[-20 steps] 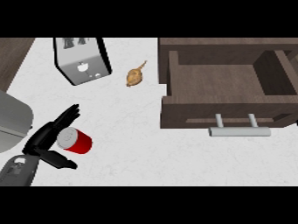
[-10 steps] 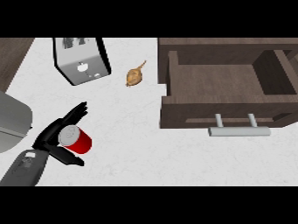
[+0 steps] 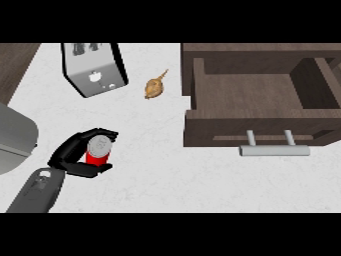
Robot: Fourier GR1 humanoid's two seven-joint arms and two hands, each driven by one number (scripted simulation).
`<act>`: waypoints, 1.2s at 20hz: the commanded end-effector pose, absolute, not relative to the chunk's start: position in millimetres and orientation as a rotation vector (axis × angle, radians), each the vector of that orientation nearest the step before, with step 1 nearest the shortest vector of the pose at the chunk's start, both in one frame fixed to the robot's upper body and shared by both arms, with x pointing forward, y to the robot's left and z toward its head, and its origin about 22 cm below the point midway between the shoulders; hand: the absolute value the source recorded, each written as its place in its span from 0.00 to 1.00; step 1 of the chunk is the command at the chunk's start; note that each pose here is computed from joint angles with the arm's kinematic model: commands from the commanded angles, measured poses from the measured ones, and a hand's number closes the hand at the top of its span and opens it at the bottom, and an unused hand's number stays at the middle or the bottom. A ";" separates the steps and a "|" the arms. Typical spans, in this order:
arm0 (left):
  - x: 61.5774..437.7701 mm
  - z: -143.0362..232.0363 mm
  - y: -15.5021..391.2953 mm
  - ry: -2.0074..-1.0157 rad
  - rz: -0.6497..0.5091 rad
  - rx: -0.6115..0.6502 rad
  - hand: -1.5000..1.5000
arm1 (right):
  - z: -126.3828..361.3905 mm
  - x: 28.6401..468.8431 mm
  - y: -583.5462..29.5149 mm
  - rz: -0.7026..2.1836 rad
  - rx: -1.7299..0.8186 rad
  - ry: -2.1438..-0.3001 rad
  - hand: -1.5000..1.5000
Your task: Pick up the can, place it into the drawer and close the drawer
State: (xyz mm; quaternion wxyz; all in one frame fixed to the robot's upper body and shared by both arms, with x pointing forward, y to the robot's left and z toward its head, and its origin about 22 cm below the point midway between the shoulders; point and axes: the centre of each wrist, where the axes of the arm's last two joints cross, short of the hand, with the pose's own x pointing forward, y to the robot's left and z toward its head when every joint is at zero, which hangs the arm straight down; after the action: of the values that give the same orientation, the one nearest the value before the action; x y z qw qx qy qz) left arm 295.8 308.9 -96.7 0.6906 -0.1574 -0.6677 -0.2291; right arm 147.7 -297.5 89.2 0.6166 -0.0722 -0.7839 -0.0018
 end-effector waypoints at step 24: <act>311.0 -11.2 254.3 -1.672 0.061 -0.015 1.00 | 107.4 152.2 -293.8 -0.043 -0.202 -1.826 0.00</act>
State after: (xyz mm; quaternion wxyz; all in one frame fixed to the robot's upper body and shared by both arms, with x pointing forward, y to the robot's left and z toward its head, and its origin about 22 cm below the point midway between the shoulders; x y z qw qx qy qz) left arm 303.6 271.2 -47.1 0.6719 -0.0157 -0.7401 0.0224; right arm 142.7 -301.7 99.4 0.6097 -0.0799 -0.7884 -0.0175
